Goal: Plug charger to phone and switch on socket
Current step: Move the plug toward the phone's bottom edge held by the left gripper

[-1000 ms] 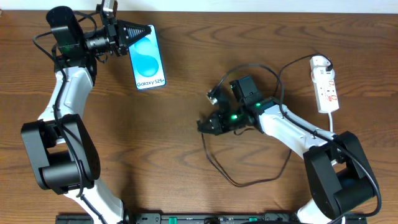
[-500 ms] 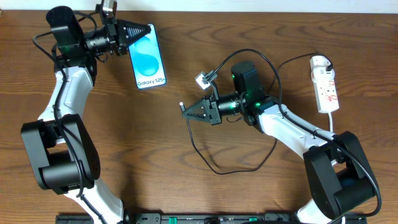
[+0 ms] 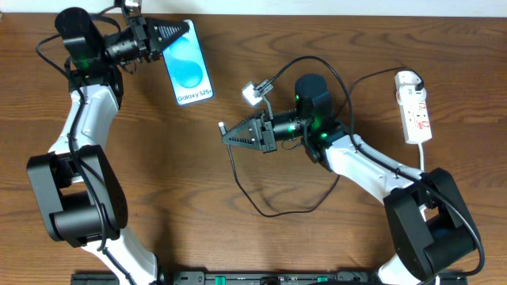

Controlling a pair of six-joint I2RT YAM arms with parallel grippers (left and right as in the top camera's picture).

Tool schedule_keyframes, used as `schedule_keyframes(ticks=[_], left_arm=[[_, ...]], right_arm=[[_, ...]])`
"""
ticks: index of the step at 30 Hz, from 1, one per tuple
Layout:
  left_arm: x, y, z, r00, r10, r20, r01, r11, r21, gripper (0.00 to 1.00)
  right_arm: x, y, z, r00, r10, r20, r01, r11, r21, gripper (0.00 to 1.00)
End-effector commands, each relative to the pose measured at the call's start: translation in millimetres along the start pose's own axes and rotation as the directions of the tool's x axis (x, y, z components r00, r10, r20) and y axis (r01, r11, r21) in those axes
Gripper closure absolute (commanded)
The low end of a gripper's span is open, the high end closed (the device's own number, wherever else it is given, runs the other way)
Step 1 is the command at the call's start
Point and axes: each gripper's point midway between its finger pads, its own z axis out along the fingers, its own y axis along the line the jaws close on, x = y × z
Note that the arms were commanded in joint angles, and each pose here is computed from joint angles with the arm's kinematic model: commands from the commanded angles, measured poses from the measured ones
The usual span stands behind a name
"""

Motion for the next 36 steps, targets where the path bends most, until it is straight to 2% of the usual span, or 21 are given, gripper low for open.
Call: schedule_keyframes(ticks=[1, 8, 16, 26, 36], left_arm=[[-11, -28, 0, 0.999, 0.014, 0.033, -0.014, 1.0, 0.017, 0.93], [-17, -44, 0, 0.998, 0.029, 0.061, -0.032, 0.998, 0.045, 0.93], [-16, -49, 3, 0.998, 0.004, 0.055, -0.007, 0.998, 0.059, 0.93], [2, -58, 29, 1.0, 0.001, -0.016, 0.0, 0.996, 0.091, 0.93], [13, -59, 29, 0.997, 0.011, -0.076, -0.004, 0.995, 0.096, 0.93]], right_arm=[[-4, 3, 7, 0.996, 0.088, 0.006, -0.088, 0.996, -0.004, 0.99], [-13, 1, 7, 0.995, 0.083, 0.049, -0.084, 0.996, 0.017, 0.99], [-27, 15, 6, 0.996, -0.026, 0.088, 0.027, 1.0, -0.014, 0.99], [-29, 15, 5, 0.995, -0.034, 0.093, 0.036, 0.999, -0.013, 0.99], [-34, 15, -10, 0.993, -0.06, 0.1, 0.063, 0.998, -0.018, 0.99]])
